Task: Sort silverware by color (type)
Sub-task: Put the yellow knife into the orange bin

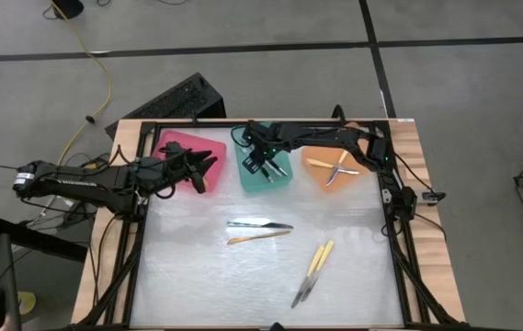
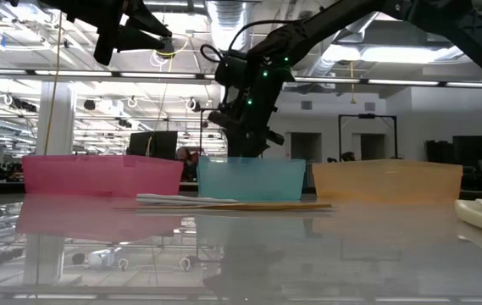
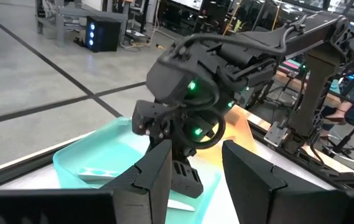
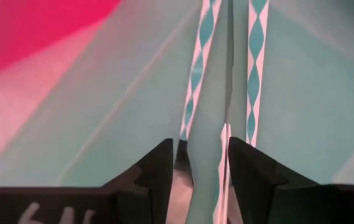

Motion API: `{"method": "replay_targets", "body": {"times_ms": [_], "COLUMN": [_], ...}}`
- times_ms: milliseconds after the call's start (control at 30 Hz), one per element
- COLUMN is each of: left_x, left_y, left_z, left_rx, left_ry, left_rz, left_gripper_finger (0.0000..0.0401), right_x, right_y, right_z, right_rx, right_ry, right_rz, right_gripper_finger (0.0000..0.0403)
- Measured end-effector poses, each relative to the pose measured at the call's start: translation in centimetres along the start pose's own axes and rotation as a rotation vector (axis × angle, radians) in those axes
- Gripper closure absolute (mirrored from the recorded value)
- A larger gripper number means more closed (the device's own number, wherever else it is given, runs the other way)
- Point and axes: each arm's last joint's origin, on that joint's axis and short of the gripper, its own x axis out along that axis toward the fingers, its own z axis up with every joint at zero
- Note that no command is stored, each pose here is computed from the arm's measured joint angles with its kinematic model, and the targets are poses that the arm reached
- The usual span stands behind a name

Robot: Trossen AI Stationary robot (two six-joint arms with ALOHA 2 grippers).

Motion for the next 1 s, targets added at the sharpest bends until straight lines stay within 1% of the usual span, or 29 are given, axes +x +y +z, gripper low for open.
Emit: {"method": "replay_targets", "body": {"times_ms": [100, 167, 267, 433, 567, 733, 833, 1000], "left_x": [0.0, 0.0, 0.0, 0.0, 0.0, 0.0, 0.0, 0.0], "left_y": [0.0, 0.0, 0.0, 0.0, 0.0, 0.0, -0.1, -0.2], "left_z": [0.0, 0.0, 0.0, 0.0, 0.0, 0.0, 0.0, -0.1], "left_rx": [-0.002, -0.006, -0.006, -0.007, -0.009, -0.01, -0.02, -0.028], "left_ry": [0.0, -0.001, -0.002, -0.002, -0.003, 0.001, 0.01, 0.037], "left_rz": [0.0, -0.001, -0.001, -0.001, -0.004, -0.012, -0.03, -0.081], "left_gripper_finger": [0.0275, 0.0275, 0.0275, 0.0275, 0.0275, 0.0275, 0.0275, 0.0275], "right_x": [-1.0, -1.6, -2.8, -5.6, -8.8, -14.0, -17.3, -22.7], "right_y": [-0.2, 0.0, -0.1, -0.3, -0.5, -0.9, -1.0, -1.2], "right_z": [0.4, 0.8, 0.9, 1.7, 2.1, 2.1, 1.4, -1.1], "right_rx": [0.004, -0.001, -0.01, -0.006, -0.01, -0.042, -0.052, -0.108], "right_ry": [-0.019, -0.057, -0.068, -0.138, -0.196, -0.265, -0.289, -0.254], "right_rz": [0.007, 0.022, 0.025, 0.047, 0.067, 0.086, 0.1, 0.106], "right_gripper_finger": [0.0239, 0.0241, 0.0244, 0.0246, 0.0246, 0.0246, 0.0246, 0.0246]}}
